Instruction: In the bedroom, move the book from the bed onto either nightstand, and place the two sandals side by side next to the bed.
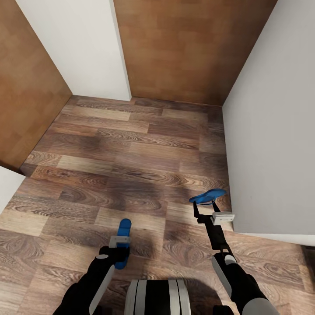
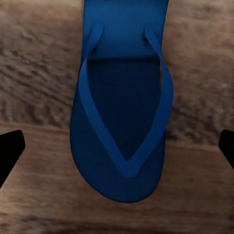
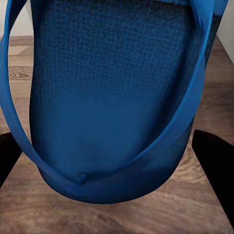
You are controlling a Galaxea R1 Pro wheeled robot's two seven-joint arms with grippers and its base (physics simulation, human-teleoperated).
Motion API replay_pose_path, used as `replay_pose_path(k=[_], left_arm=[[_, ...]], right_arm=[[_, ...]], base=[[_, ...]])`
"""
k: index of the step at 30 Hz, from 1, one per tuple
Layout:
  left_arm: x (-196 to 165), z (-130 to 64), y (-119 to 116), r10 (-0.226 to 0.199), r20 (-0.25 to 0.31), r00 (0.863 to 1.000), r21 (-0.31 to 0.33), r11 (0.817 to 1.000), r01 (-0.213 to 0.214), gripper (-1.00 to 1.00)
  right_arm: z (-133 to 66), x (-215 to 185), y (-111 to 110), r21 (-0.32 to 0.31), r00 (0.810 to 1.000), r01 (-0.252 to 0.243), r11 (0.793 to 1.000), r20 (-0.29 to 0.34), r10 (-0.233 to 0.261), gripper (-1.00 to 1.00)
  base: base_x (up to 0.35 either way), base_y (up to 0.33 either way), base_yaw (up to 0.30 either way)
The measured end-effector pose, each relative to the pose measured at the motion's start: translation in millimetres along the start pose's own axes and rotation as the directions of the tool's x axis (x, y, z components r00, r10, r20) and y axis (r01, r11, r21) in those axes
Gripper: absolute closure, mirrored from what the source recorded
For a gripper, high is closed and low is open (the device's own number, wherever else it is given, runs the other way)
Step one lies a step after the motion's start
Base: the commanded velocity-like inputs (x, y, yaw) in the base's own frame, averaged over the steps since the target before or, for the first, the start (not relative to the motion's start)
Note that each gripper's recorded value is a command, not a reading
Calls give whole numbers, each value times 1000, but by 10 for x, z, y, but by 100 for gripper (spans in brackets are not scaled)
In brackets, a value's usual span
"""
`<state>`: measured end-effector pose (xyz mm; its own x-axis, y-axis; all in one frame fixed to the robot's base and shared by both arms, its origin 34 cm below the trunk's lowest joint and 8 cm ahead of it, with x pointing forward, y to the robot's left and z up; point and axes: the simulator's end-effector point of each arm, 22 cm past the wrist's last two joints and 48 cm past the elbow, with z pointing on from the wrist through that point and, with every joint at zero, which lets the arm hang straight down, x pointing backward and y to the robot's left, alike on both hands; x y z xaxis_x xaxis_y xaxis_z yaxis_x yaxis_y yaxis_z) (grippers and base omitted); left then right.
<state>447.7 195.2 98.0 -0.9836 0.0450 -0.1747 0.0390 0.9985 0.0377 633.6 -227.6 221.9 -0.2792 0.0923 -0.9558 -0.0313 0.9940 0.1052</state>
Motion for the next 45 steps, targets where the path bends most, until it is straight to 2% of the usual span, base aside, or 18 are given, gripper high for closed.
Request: replay_pose_path(k=[28, 45], left_arm=[[-3, 0, -2, 0, 2, 1000, 0, 1000, 0, -100], [205, 134, -32, 5, -43, 999, 5, 1000, -5, -100]], right_arm=[[0, -1, 0, 0, 1000, 0, 1000, 0, 0, 100], [-123, 421, -38, 7, 997, 0, 1000, -79, 1, 100]], base=[[84, 0, 0], [0, 0, 0]])
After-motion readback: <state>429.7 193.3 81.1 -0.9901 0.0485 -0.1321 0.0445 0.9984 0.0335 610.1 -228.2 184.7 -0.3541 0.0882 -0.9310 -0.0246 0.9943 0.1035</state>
